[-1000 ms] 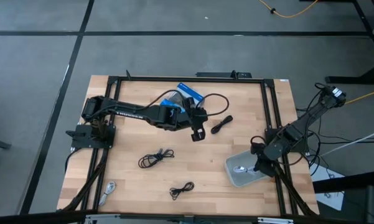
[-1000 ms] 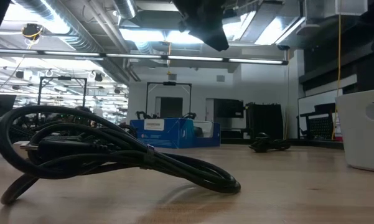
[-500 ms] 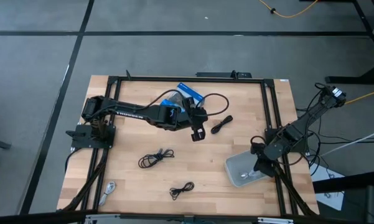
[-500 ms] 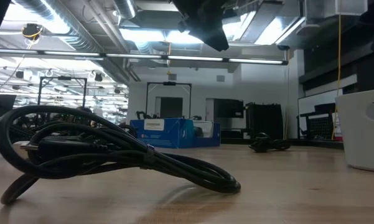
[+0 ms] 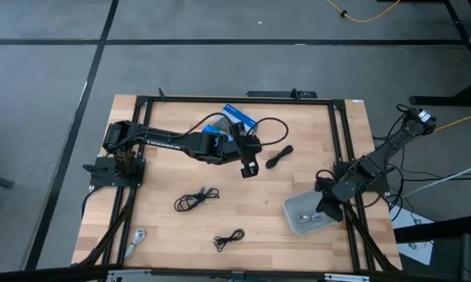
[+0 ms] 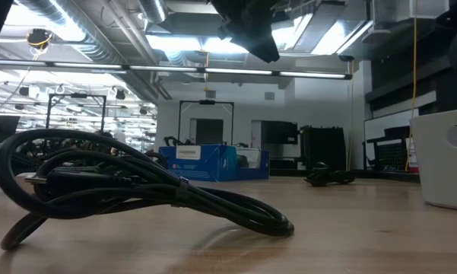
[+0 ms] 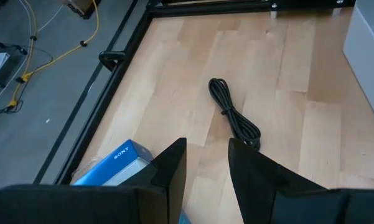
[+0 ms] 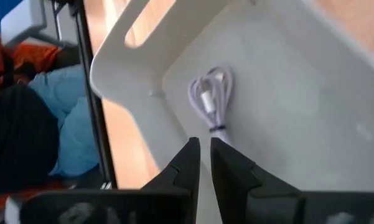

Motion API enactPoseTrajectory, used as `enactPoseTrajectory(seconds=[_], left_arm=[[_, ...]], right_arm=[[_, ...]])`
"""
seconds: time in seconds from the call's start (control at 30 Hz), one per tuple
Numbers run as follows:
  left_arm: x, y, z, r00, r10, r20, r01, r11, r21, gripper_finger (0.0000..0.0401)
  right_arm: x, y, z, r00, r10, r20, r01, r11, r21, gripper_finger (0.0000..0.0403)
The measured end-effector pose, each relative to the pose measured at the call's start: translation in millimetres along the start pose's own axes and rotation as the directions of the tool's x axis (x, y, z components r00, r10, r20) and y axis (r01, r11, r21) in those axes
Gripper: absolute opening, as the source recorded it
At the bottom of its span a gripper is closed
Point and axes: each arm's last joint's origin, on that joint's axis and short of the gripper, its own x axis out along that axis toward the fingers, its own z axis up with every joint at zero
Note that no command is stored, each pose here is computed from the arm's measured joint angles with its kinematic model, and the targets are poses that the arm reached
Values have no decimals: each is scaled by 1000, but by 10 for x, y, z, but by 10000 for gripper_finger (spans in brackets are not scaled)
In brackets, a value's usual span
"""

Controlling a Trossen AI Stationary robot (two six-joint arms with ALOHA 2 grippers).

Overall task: Pick and place USB-C Cables
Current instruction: Put the top black charger cable into the gray bin

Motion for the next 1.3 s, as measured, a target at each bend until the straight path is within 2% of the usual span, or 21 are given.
enactPoseTrajectory(seconds=[0.13, 0.23, 0.37, 0.47, 0.57, 0.67, 0.73, 0.87, 1.03, 1.17, 1.3], left_arm=[[-31, 20, -50, 999, 6, -53, 0, 993, 119, 111], [-128, 81, -80, 995, 26, -98, -12, 990, 142, 111], [-275, 166, -150, 982, 36, -184, -9, 989, 146, 111], [-382, 225, -183, 973, 40, -227, -4, 988, 155, 111], [-483, 262, -239, 955, -11, -296, 75, 976, 204, 111], [-536, 270, -298, 928, -77, -366, 161, 965, 206, 111], [-559, 264, -332, 904, -130, -408, 213, 963, 167, 111], [-630, 255, -455, 809, -220, -544, 318, 944, 91, 111], [-717, 256, -648, 730, -207, -652, 317, 947, 54, 111], [-812, 305, -818, 719, -194, -667, 280, 960, 23, 111], [-926, 368, -1034, 755, -213, -621, 252, 967, -26, 111]], right_arm=[[0, 4, 9, 1000, -2, 21, 2, 1000, 0, 44], [-1, 29, 21, 999, 24, 35, -24, 1000, 3, 44], [-13, 121, 94, 987, 124, 98, -125, 992, 3, 44], [-38, 186, 161, 967, 203, 155, -197, 979, -52, 44], [-78, 225, 230, 941, 254, 225, -223, 963, -154, 44], [-117, 233, 306, 908, 250, 337, -173, 955, -241, 44], [-138, 220, 349, 886, 223, 407, -110, 953, -283, 44], [-162, 191, 419, 847, 168, 505, 4, 947, -322, 44], [-183, 165, 485, 823, 151, 548, 34, 949, -312, 44], [-204, 147, 545, 799, 142, 584, 51, 952, -301, 44], [-237, 142, 613, 758, 138, 638, 94, 944, -316, 44]])
